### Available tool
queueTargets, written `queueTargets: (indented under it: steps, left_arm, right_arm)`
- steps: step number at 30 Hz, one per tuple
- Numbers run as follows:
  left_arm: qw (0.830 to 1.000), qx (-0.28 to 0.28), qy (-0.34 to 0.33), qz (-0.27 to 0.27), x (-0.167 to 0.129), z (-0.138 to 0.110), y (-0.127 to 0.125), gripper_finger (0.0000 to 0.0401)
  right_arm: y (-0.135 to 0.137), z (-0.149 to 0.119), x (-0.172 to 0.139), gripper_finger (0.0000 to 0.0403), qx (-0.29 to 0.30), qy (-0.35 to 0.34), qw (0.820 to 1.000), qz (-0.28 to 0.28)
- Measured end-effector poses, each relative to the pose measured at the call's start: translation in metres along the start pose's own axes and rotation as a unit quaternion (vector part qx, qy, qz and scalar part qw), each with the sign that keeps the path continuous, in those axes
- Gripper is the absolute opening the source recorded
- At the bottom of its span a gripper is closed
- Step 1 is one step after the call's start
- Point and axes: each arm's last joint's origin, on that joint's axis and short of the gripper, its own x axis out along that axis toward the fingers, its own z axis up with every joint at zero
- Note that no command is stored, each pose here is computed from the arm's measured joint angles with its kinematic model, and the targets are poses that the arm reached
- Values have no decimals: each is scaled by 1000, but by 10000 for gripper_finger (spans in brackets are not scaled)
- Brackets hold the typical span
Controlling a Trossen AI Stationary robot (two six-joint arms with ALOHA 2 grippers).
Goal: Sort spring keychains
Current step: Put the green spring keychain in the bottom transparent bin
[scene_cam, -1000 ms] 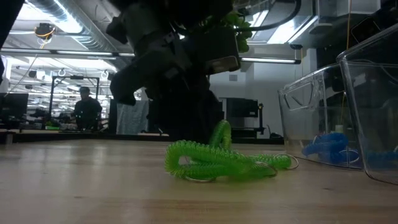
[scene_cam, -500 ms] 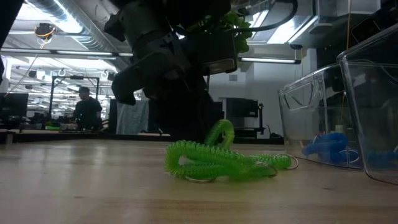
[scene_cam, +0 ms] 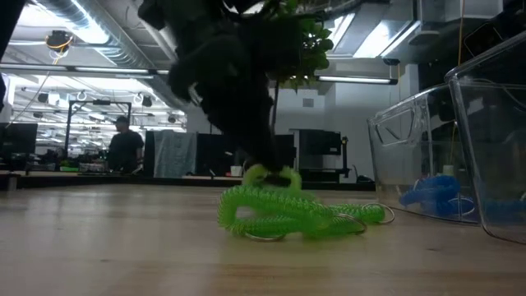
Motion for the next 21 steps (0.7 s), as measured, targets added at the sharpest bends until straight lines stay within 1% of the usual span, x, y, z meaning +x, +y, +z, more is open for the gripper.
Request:
queueTargets:
  steps: [12, 21]
  left_arm:
    - [996, -31, -86, 20, -52, 23, 24, 6]
    - [983, -53, -175, 23, -89, 39, 36, 6]
  right_arm:
    - [0, 0, 0, 154, 0, 0, 1000, 0]
    - [0, 0, 0, 154, 0, 0, 1000, 0]
